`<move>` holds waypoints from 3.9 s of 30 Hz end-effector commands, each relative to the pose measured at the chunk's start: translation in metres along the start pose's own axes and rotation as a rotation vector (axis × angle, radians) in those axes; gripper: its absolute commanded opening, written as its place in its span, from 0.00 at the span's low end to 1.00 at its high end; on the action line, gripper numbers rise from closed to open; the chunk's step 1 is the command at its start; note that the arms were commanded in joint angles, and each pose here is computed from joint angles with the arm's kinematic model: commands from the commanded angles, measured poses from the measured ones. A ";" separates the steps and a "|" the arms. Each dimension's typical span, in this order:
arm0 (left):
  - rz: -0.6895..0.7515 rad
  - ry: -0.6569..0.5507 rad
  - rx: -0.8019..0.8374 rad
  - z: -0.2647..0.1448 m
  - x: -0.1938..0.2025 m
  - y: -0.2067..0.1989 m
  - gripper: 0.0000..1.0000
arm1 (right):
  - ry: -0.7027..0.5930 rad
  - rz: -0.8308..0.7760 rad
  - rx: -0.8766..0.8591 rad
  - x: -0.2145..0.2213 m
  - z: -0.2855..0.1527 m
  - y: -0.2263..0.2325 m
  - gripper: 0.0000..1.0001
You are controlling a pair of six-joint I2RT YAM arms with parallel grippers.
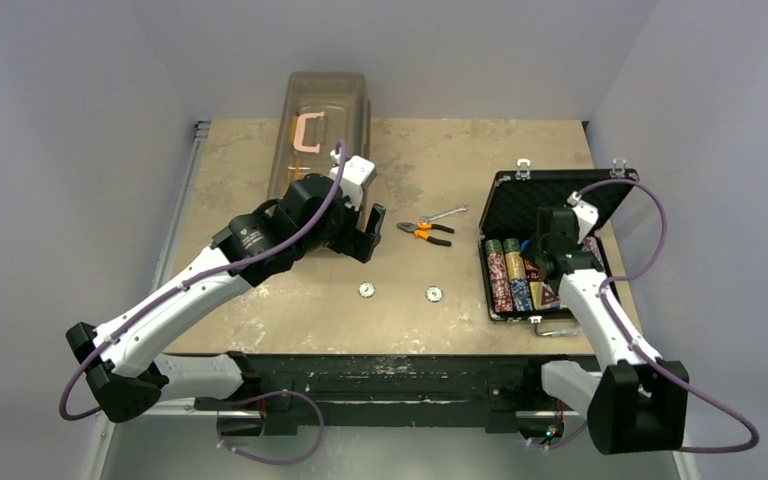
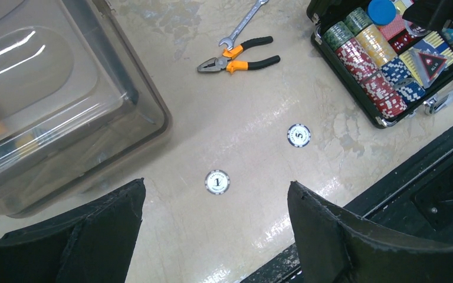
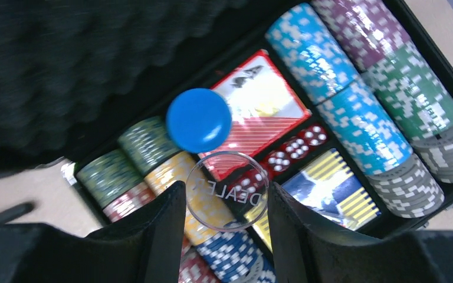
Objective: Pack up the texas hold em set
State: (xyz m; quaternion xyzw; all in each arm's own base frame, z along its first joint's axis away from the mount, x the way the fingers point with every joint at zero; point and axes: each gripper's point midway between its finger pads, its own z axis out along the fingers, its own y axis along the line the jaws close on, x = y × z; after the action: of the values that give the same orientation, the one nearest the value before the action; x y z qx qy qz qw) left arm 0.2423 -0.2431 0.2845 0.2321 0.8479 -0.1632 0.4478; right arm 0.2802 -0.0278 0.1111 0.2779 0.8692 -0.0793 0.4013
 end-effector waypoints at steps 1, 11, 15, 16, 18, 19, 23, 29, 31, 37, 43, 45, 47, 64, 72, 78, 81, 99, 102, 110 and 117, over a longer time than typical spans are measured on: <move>0.010 -0.082 -0.002 -0.019 -0.023 0.000 0.87 | 0.047 0.141 0.040 -0.011 0.023 -0.016 0.35; 0.018 -0.085 0.007 -0.020 -0.024 -0.002 0.87 | 0.080 0.237 0.147 -0.013 0.054 -0.044 0.30; 0.016 -0.083 0.023 -0.020 -0.023 -0.005 0.87 | 0.068 0.244 0.145 -0.018 0.059 -0.041 0.30; 0.016 -0.083 0.026 -0.020 -0.024 -0.006 0.87 | 0.067 0.245 0.143 -0.019 0.059 -0.040 0.30; 0.015 -0.084 0.030 -0.021 -0.024 -0.007 0.87 | 0.069 0.249 0.130 -0.020 0.060 -0.037 0.30; 0.015 -0.083 0.032 -0.021 -0.024 -0.007 0.87 | 0.067 0.253 0.129 -0.021 0.061 -0.037 0.31; 0.013 -0.085 0.029 -0.022 -0.024 -0.006 0.87 | 0.067 0.248 0.125 -0.022 0.063 -0.035 0.35; 0.014 -0.083 0.029 -0.021 -0.024 -0.006 0.87 | 0.067 0.252 0.130 -0.025 0.067 -0.034 0.41; 0.015 -0.083 0.029 -0.021 -0.024 -0.006 0.87 | 0.060 0.252 0.131 -0.026 0.068 -0.034 0.43; 0.014 -0.082 0.028 -0.020 -0.023 -0.006 0.87 | 0.059 0.243 0.139 -0.026 0.070 -0.035 0.54; 0.016 -0.081 0.029 -0.020 -0.023 -0.007 0.88 | 0.051 0.239 0.163 -0.027 0.070 -0.040 0.58; 0.016 -0.082 0.028 -0.021 -0.024 -0.006 0.88 | 0.044 0.231 0.160 -0.029 0.069 -0.040 0.59; 0.015 -0.084 0.027 -0.021 -0.024 -0.006 0.88 | 0.038 0.211 0.125 -0.033 0.067 -0.034 0.61; 0.024 -0.033 -0.006 -0.001 -0.012 -0.004 0.89 | 0.082 -0.239 -0.492 0.061 -0.068 0.094 0.95; 0.036 -0.036 -0.045 0.009 -0.002 -0.004 0.89 | 0.285 -0.590 -0.610 0.145 -0.099 0.155 0.97; -0.152 0.025 -0.021 0.012 0.040 -0.012 0.89 | 0.358 -0.649 -0.540 0.168 -0.090 0.161 0.87; -0.323 0.055 0.066 0.014 0.071 -0.029 0.89 | 0.382 -0.660 -0.464 0.172 -0.081 0.155 0.79; -0.593 0.234 0.088 0.002 0.174 -0.030 0.90 | 0.357 -0.649 -0.436 0.189 -0.054 0.165 0.66; -0.621 0.229 0.091 0.006 0.178 -0.031 0.90 | 0.348 -0.649 -0.430 0.188 -0.052 0.165 0.66; -0.634 0.253 0.088 0.009 0.186 -0.032 0.89 | 0.335 -0.643 -0.412 0.190 -0.046 0.164 0.63; -0.654 0.264 0.084 0.011 0.194 -0.032 0.89 | 0.351 -0.638 -0.415 0.196 -0.045 0.164 0.57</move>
State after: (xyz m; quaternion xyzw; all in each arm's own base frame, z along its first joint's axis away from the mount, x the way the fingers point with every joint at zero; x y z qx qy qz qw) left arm 0.1369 -0.2203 0.1148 -0.0055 0.9276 -0.2805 0.2466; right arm 0.2360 0.2067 0.0155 -0.0906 0.9639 0.0286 0.2486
